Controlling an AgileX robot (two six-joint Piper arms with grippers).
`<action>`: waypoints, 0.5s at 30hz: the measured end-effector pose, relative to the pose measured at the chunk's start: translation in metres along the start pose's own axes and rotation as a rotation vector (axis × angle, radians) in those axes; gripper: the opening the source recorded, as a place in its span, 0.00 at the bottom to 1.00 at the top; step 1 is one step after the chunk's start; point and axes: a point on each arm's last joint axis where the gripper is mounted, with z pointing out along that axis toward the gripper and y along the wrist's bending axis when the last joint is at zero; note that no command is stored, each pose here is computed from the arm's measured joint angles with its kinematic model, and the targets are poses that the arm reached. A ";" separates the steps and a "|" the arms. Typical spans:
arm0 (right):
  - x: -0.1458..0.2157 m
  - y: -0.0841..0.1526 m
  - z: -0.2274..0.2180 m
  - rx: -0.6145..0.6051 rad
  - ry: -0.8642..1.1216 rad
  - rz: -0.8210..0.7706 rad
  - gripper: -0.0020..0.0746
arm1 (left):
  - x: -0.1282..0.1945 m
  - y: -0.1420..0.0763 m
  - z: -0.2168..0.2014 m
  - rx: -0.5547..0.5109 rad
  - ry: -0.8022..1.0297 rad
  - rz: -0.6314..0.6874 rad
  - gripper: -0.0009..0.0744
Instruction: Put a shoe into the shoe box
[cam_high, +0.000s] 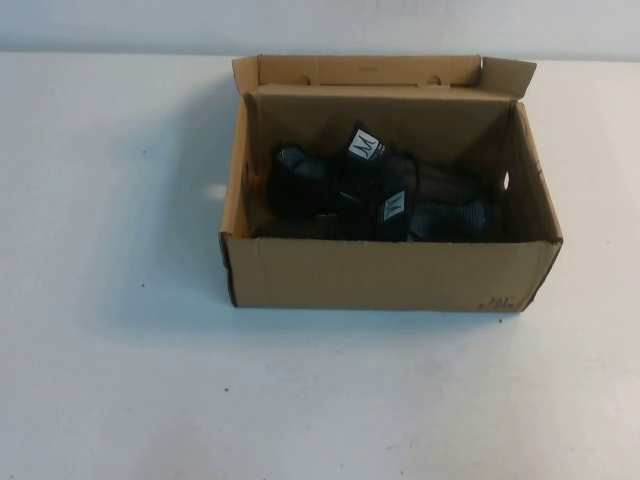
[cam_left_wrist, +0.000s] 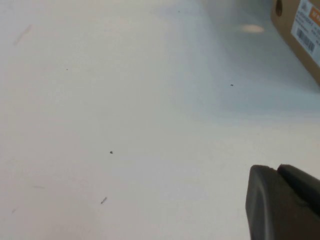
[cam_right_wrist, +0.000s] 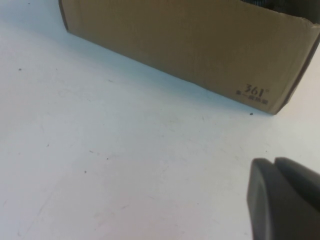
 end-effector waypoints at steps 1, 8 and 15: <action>0.000 0.000 0.000 0.000 0.000 0.000 0.01 | 0.000 -0.001 0.000 0.010 0.000 0.000 0.01; 0.001 0.000 0.000 -0.002 0.006 0.000 0.01 | 0.000 -0.002 0.000 0.034 -0.001 0.004 0.01; 0.001 0.000 0.000 -0.003 0.008 0.000 0.01 | 0.000 -0.002 0.000 0.034 -0.001 0.003 0.01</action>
